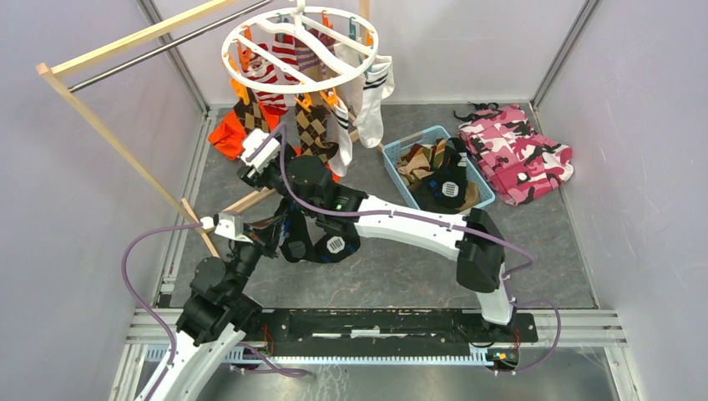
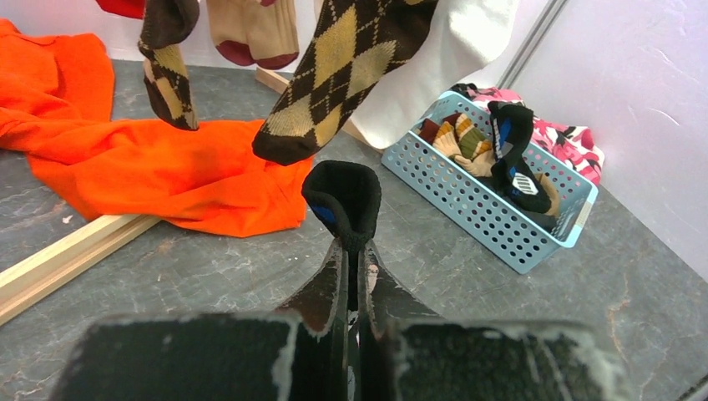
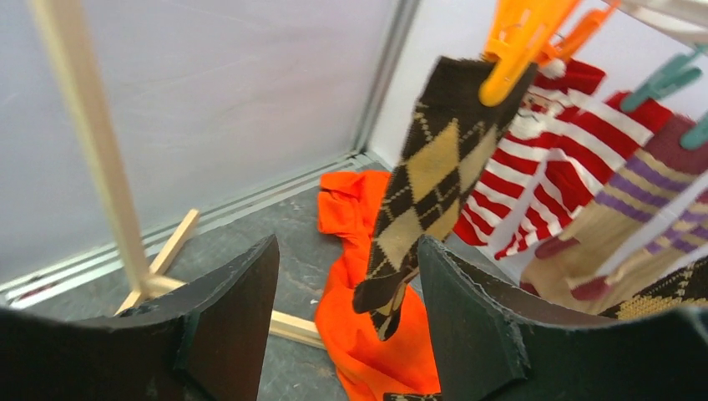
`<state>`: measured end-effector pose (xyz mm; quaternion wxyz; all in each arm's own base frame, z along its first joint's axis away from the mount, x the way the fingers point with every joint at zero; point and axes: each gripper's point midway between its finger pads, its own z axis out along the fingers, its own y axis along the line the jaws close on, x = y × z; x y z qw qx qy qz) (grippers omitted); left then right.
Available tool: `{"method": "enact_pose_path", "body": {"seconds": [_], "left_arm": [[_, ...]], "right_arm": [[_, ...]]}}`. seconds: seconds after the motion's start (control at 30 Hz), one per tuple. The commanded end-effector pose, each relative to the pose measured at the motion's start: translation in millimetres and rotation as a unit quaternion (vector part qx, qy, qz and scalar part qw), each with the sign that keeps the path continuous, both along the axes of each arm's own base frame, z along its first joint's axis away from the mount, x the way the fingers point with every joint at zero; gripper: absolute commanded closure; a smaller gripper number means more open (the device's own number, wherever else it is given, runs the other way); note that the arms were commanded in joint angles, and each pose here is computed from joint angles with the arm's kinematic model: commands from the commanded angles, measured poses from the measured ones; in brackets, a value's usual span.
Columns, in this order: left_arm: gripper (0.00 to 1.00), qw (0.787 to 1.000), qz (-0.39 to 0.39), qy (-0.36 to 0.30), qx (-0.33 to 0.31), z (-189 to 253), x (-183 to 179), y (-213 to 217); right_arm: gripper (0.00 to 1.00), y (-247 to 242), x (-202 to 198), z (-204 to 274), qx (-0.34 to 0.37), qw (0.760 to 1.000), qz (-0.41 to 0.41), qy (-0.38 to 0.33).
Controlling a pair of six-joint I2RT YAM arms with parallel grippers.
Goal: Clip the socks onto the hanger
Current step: Rotate the hanger at the clothesline.
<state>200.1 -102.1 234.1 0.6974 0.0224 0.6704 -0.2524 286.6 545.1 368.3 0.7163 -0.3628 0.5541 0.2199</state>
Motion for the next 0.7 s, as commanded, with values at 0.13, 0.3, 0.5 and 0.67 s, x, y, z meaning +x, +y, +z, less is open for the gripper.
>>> {"method": "enact_pose_path", "body": {"seconds": [0.13,0.3,0.5,0.67], "left_arm": [[0.98,0.999,0.018,-0.029,0.032,19.2,-4.6,11.9],[0.98,0.999,0.02,-0.03,0.036,21.1,-5.4,13.9],[0.98,0.999,0.024,-0.028,0.035,21.7,-5.9,15.6],[0.98,0.999,0.025,-0.027,0.035,22.3,-6.4,16.2]], "right_arm": [[0.35,-1.1,38.2,17.5,0.089,0.989,-0.116,0.003],[0.36,7.5,45.0,10.4,0.104,0.987,-0.122,-0.007],[0.39,7.7,69.8,6.0,0.14,0.98,-0.143,0.007],[0.43,10.8,79.6,10.2,0.16,0.977,-0.142,-0.009]]}}
